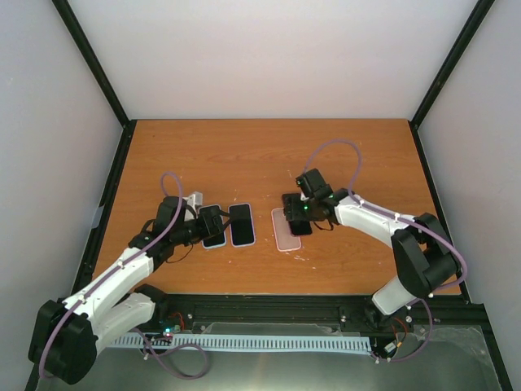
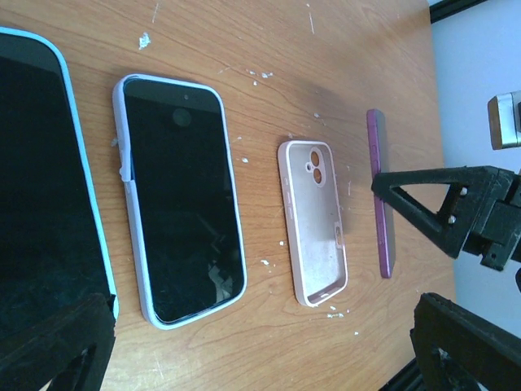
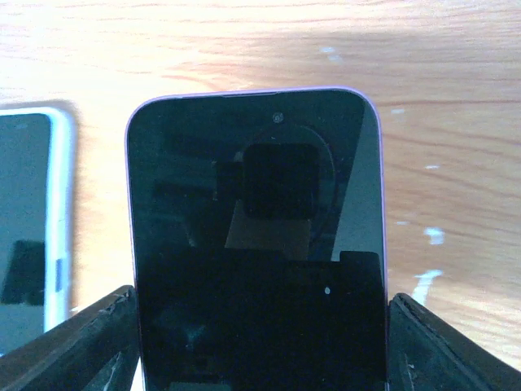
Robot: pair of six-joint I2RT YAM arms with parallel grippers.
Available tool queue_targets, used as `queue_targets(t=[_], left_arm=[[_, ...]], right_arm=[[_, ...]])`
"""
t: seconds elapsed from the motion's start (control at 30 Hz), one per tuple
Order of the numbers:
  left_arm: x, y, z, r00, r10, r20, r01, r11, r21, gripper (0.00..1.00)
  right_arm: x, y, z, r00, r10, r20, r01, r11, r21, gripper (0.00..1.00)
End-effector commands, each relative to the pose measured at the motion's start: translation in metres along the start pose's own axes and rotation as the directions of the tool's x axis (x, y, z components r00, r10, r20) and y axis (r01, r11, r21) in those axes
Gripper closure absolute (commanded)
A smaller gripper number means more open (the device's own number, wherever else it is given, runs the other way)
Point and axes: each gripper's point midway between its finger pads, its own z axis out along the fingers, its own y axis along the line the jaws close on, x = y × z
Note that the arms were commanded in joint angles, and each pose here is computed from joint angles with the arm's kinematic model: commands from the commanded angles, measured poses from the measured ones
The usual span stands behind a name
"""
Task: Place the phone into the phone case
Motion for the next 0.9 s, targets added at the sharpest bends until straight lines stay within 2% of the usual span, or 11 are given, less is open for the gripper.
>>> queue_targets(t=[0.0, 0.2, 0.5, 0.87], left_arm=[[-0.009, -0.016, -0.004, 1.0, -0.001, 0.021, 0.0, 0.998, 0.059, 0.01], [-0.006, -0.014, -0.003, 1.0, -0.01, 0.006, 0.009, 0.998, 0.057, 0.01], [-0.006, -0.016, -0.007, 1.0, 0.004, 0.016, -0.005, 0.998, 0.062, 0.01], [-0.004, -0.014, -0.004, 1.0, 0.0, 0.006, 0.0, 0.998, 0.056, 0.0]], right_arm=[[0.0, 0.049, -0.009, 1.0, 0.012, 0.026, -0.007, 0.987, -0.158, 0.47], [0.012, 0.07, 0.006, 1.0, 0.007, -0.009, -0.009, 0.984, -0.18, 0.47], [0.031, 0.065, 0.028, 0.997, 0.031, -0.077, -0.043, 0.987, -0.153, 0.47], [0.044, 0.048, 0.036, 0.992, 0.065, -0.105, -0.074, 0.994, -0.079, 0.47]])
